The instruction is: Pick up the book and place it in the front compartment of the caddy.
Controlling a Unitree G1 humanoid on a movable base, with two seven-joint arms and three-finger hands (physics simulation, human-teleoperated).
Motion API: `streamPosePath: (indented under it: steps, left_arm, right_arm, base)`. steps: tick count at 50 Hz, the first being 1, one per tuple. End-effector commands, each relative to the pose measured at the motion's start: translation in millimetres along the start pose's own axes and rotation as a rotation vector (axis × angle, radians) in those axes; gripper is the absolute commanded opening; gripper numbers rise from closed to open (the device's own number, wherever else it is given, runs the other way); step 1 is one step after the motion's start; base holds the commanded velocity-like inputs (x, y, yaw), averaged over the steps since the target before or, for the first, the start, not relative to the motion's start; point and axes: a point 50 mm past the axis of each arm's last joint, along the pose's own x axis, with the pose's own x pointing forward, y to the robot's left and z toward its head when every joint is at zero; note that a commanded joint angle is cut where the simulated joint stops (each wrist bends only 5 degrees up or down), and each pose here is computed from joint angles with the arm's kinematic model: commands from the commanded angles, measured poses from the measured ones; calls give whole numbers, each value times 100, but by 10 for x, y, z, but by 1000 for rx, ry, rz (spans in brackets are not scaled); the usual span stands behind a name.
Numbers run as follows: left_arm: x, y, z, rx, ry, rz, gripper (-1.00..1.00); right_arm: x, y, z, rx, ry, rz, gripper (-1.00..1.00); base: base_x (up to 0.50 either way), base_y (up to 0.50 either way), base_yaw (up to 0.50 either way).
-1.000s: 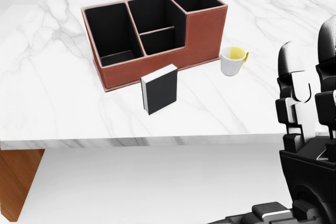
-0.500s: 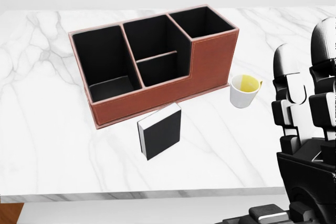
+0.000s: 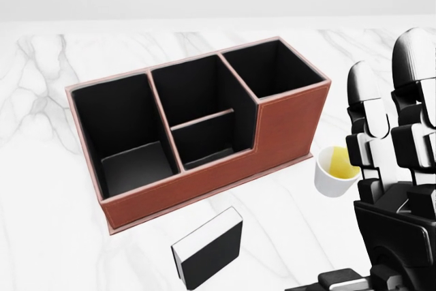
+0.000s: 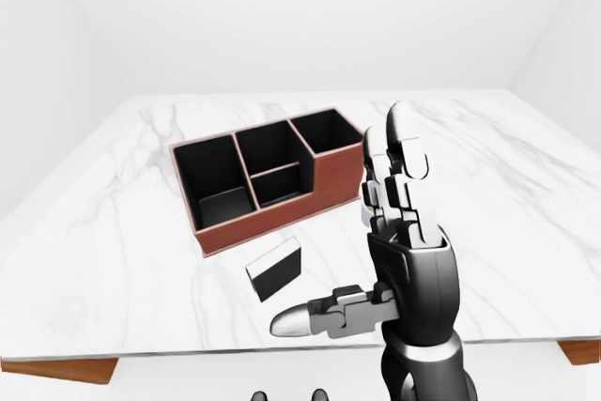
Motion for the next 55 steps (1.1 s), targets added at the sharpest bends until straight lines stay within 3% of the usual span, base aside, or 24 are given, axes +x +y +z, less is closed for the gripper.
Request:
streamPosePath:
  steps: [1, 36, 45, 55]
  left_arm:
    - [-5, 5, 20, 3, -12, 2, 100]
    - [-15, 14, 58, 15, -33, 6, 100]
    - [0, 13, 90, 29, -44, -3, 100]
    - [-13, 10, 73, 36, -42, -7, 100]
  right_arm:
    - [-7, 9, 8, -1, 1, 6, 100]
    - [-18, 19, 19, 17, 1, 5, 100]
    - [-57, 31, 31, 30, 16, 14, 100]
    - [-35, -2, 46, -134, 11, 138, 100]
  base:
    - [50, 0, 0]
    - [50, 0, 0]
    - [5, 0, 0]
    - [0, 0, 0]
